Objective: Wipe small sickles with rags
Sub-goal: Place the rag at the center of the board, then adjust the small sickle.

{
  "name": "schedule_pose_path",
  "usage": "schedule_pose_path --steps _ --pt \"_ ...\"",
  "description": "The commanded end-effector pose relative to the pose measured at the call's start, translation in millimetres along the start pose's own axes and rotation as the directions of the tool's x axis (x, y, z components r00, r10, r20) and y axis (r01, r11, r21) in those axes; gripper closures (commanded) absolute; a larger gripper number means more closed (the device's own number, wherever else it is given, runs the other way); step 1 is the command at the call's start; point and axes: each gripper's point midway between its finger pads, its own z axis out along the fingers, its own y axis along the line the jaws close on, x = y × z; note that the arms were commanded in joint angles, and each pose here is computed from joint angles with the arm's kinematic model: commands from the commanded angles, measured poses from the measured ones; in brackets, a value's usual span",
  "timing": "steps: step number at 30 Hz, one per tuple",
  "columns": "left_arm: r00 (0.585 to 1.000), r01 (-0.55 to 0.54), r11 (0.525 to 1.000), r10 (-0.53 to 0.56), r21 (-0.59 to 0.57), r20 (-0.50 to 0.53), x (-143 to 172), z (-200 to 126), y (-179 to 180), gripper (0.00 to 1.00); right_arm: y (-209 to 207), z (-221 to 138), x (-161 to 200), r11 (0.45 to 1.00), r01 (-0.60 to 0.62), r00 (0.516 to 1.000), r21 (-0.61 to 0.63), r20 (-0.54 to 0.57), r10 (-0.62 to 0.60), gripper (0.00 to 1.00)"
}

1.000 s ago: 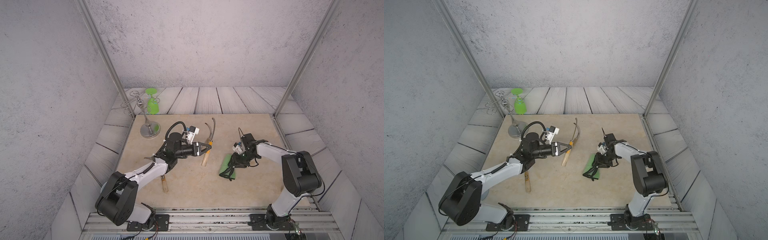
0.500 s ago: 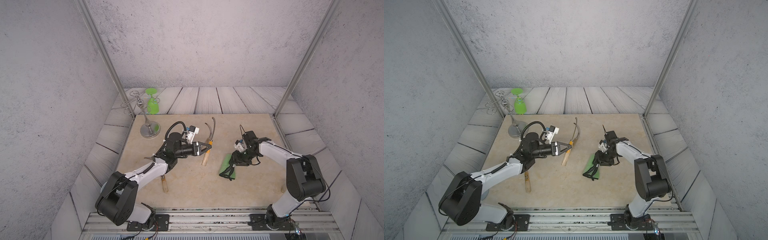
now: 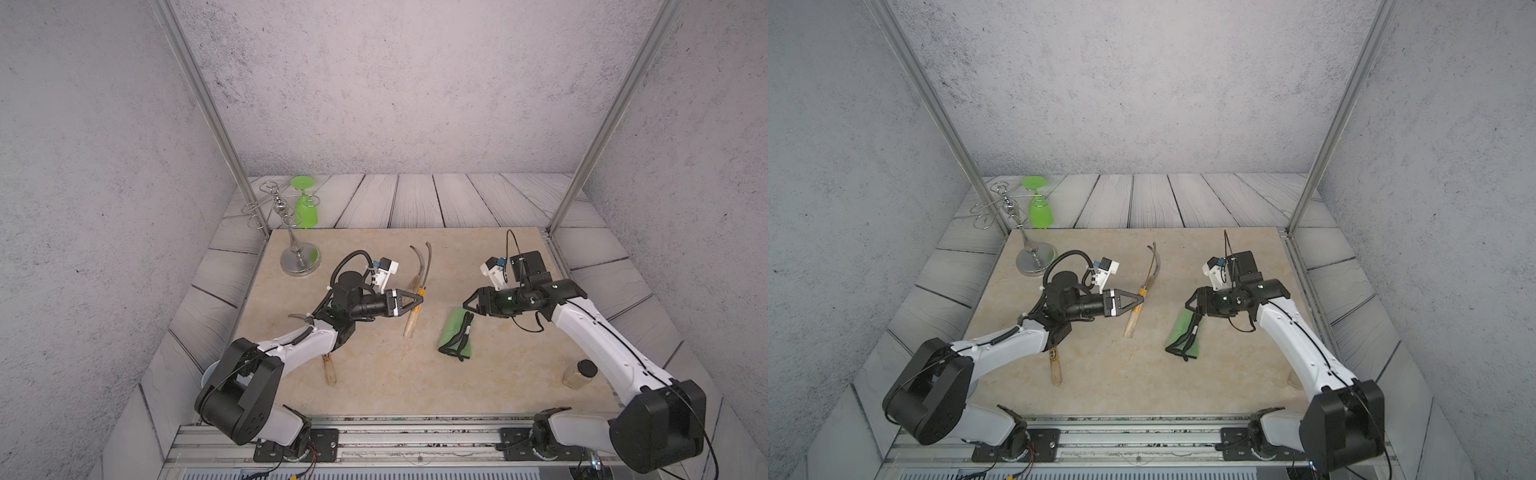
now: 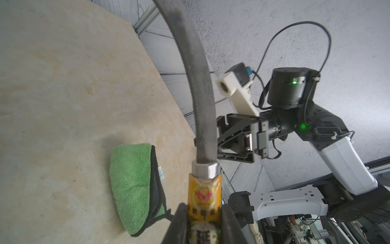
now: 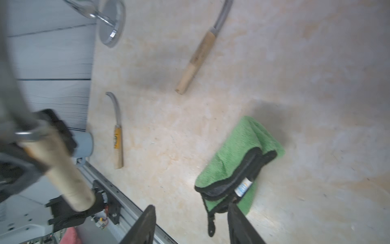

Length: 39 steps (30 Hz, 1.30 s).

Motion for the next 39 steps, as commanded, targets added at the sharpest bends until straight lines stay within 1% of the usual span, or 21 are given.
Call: schedule_pose_path --steps 1,6,13,18,27,34,37,39 --pt "0.999 -0.038 0.998 0.036 0.057 0.029 -8.4 3.4 -12.6 1.0 49.7 -16.8 -16.5 0.983 0.06 0.997 -0.176 0.067 -0.049 0.43" --pt "0.999 -0.037 0.997 0.035 0.072 0.021 -10.9 13.8 -14.5 1.0 77.0 -16.3 -25.1 0.969 0.102 0.993 -0.224 0.08 -0.086 0.43" --pt "0.999 -0.043 0.995 0.041 0.095 0.022 -13.3 21.7 -20.4 1.0 92.1 9.7 -32.1 0.962 0.099 0.995 -0.254 0.044 -0.091 0.44" --pt "0.998 -0.055 0.993 0.052 0.109 0.028 -17.4 22.5 -26.3 1.0 86.3 26.2 -33.5 0.972 0.072 0.997 -0.225 0.022 -0.069 0.44" --pt "0.998 -0.061 0.991 0.059 0.118 0.023 -16.8 24.1 -30.2 1.0 89.9 38.1 -41.7 0.969 0.055 0.998 -0.241 0.028 -0.05 0.46" --pt "0.997 -0.068 0.99 0.065 0.124 0.03 -20.5 25.1 -33.9 1.0 91.2 50.9 -38.5 0.969 0.046 0.999 -0.244 -0.001 -0.048 0.48" --pt "0.997 -0.07 0.99 0.067 0.126 0.029 -21.7 26.4 -34.0 1.0 92.2 55.3 -36.5 0.968 0.045 0.999 -0.246 -0.009 -0.049 0.51" --pt "0.998 -0.067 0.99 0.065 0.126 0.025 -20.7 27.6 -33.2 1.0 94.0 56.9 -35.8 0.967 0.045 0.999 -0.25 -0.013 -0.049 0.54"
